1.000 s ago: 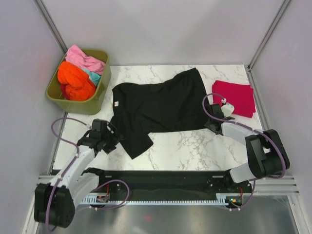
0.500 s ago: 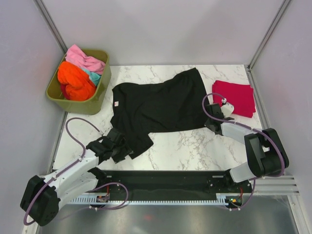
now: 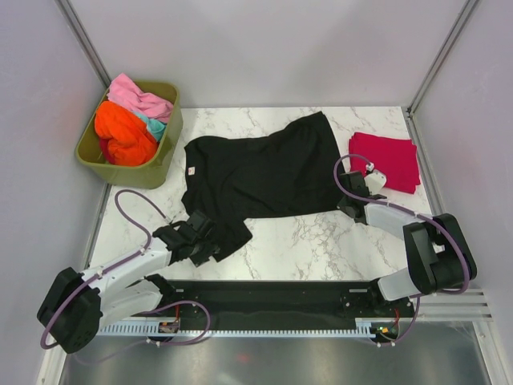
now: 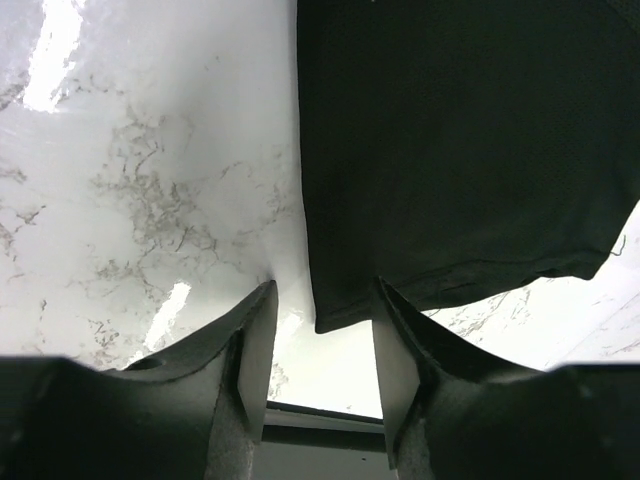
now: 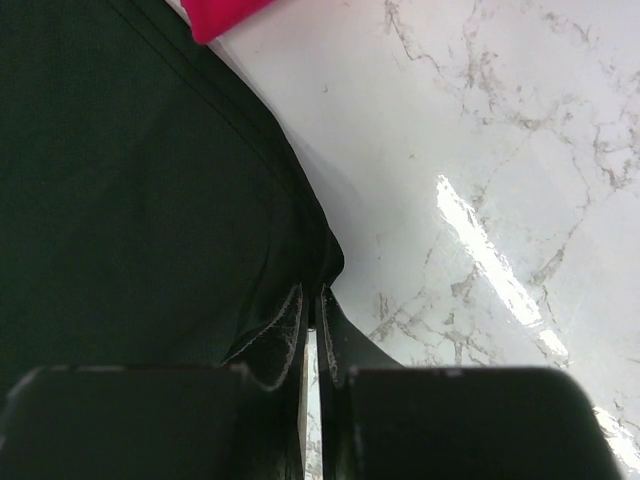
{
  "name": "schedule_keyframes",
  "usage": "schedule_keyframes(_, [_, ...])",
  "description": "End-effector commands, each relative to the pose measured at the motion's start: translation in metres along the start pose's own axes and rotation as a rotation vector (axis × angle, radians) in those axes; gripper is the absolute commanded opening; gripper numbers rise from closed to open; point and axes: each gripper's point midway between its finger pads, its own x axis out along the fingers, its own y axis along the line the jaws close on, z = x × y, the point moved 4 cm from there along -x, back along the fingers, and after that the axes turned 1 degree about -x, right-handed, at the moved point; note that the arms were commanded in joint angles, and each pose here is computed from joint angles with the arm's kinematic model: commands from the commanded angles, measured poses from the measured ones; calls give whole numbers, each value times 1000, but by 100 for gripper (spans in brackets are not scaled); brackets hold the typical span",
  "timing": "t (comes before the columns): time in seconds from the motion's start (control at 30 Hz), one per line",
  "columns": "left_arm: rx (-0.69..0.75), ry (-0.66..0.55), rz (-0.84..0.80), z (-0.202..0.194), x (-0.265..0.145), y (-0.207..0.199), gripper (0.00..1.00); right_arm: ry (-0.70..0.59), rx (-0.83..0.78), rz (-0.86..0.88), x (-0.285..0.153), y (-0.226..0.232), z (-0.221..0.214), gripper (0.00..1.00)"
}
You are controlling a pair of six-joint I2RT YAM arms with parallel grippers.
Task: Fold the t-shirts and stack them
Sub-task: Flatten the tshirt out
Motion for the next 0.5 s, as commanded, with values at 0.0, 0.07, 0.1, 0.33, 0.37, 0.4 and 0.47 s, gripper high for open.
schedule_keyframes(0.0, [-62,-29,11,-1,4,-1,49,-30,28,3,-3,-1,7,6])
schedule_keyframes(0.07, [-64,-24,3,-3,5,-2,47,-31,30,3,-4,-2,7,6])
schedule_keyframes(0.1, [-62,-22,-3,-4,5,-3,47,-33,30,6,-5,-1,7,6])
schedule_keyframes(0.33, [-78,-5,-29,-10,14,-6,15,-36,35,5,-6,-4,8,2])
schedule_keyframes(0.37, [-77,-6,-33,-10,14,-7,6,-38,37,5,-6,-4,8,2])
schedule_keyframes(0.4, [-76,-10,-34,-9,13,-7,2,-37,38,5,-6,-4,8,0])
schedule_keyframes(0.47, [-70,-40,-56,-3,7,-13,2,-42,36,10,-8,-4,9,0])
